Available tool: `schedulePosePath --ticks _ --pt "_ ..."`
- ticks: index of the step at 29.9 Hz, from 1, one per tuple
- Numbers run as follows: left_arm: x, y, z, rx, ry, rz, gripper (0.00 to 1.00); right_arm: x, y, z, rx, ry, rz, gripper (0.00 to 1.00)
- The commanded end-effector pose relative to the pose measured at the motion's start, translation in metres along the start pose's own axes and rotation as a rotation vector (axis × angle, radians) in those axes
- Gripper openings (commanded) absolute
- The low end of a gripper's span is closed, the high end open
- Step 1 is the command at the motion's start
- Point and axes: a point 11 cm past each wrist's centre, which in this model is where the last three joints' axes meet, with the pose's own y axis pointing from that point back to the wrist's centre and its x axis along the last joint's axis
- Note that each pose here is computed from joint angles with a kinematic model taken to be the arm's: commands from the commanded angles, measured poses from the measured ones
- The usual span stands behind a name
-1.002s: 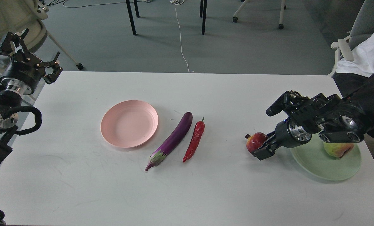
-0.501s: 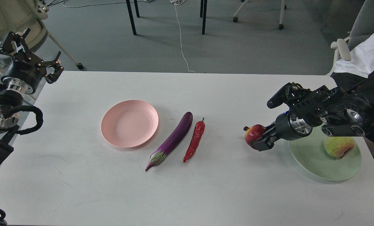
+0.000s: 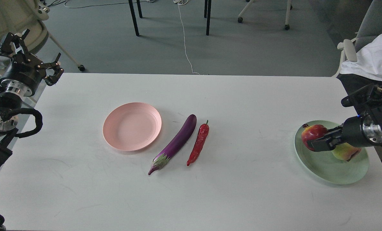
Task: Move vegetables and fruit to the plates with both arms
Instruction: 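Place the red apple on the pale green plate and release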
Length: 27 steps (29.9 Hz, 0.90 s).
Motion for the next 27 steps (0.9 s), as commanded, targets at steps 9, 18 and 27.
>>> schedulePosePath --ticks 9,18,27 --pt "0.0 0.0 0.0 0.004 0.0 -0.001 0.98 -0.02 -0.01 0.0 0.018 -0.026 0.02 0.9" --pt "-0.007 -0.002 -0.005 0.036 -0.04 -0.027 0.98 0.001 -0.007 -0.003 0.033 -0.062 0.113 0.97" --pt "-0.061 -0.01 -0.023 0.176 -0.275 -0.251 0.98 0.102 0.011 0.006 0.082 -0.248 0.484 0.98"
